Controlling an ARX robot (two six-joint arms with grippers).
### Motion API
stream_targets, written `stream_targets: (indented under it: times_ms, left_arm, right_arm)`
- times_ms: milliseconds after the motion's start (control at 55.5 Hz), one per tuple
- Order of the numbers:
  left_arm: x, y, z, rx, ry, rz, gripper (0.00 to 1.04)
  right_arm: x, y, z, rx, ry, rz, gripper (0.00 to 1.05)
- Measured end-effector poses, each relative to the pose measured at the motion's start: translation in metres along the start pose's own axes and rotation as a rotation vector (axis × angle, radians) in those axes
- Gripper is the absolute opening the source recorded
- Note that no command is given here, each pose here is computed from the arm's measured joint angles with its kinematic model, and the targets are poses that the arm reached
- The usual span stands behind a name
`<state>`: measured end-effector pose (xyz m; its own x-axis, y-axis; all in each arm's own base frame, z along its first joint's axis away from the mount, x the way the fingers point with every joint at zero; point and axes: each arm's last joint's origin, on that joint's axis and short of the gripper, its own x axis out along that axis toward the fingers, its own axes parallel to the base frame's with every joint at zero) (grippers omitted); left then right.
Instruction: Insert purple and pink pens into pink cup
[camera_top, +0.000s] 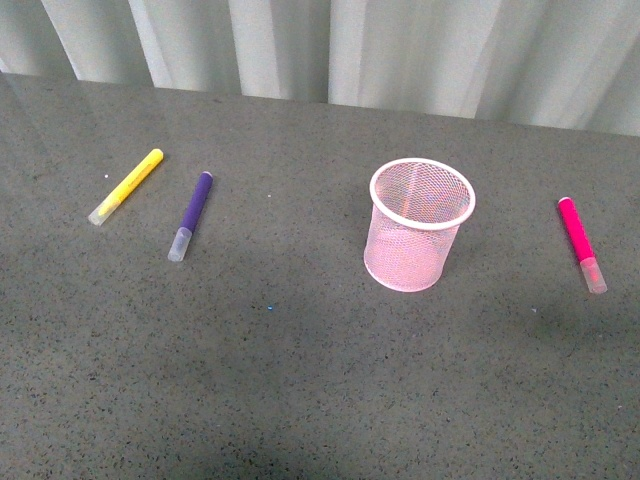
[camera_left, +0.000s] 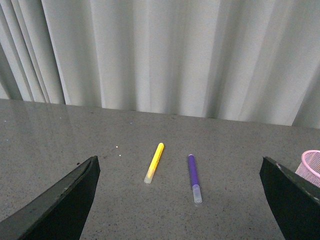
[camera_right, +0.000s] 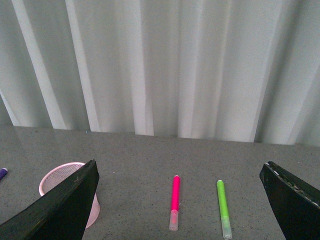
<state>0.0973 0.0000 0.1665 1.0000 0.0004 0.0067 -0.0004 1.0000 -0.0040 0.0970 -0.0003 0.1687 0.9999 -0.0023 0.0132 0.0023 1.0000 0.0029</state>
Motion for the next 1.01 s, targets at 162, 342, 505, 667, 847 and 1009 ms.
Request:
stream_targets:
  times_ms: [162, 342, 505, 667, 847, 1009]
  left_arm:
    - [0.0000, 0.0000, 0.0000, 0.000, 0.000, 0.000, 0.98]
    - [0.0000, 0.0000, 0.0000, 0.000, 0.000, 0.000, 0.98]
    - [0.0000, 0.0000, 0.0000, 0.000, 0.000, 0.000, 0.98]
    - [0.0000, 0.0000, 0.0000, 0.000, 0.000, 0.000, 0.98]
    - [0.0000, 0.0000, 0.0000, 0.000, 0.000, 0.000, 0.98]
    - [0.0000, 0.0000, 0.0000, 0.000, 0.000, 0.000, 0.98]
  right_arm:
    - [0.0000, 0.0000, 0.0000, 0.000, 0.000, 0.000, 0.98]
    - [0.0000, 0.0000, 0.0000, 0.000, 0.000, 0.000, 0.98]
    - [0.0000, 0.0000, 0.0000, 0.000, 0.000, 0.000, 0.98]
    - [0.0000, 0.0000, 0.0000, 0.000, 0.000, 0.000, 0.98]
    - [0.0000, 0.0000, 0.0000, 0.000, 0.000, 0.000, 0.98]
    - [0.0000, 0.0000, 0.0000, 0.000, 0.000, 0.000, 0.98]
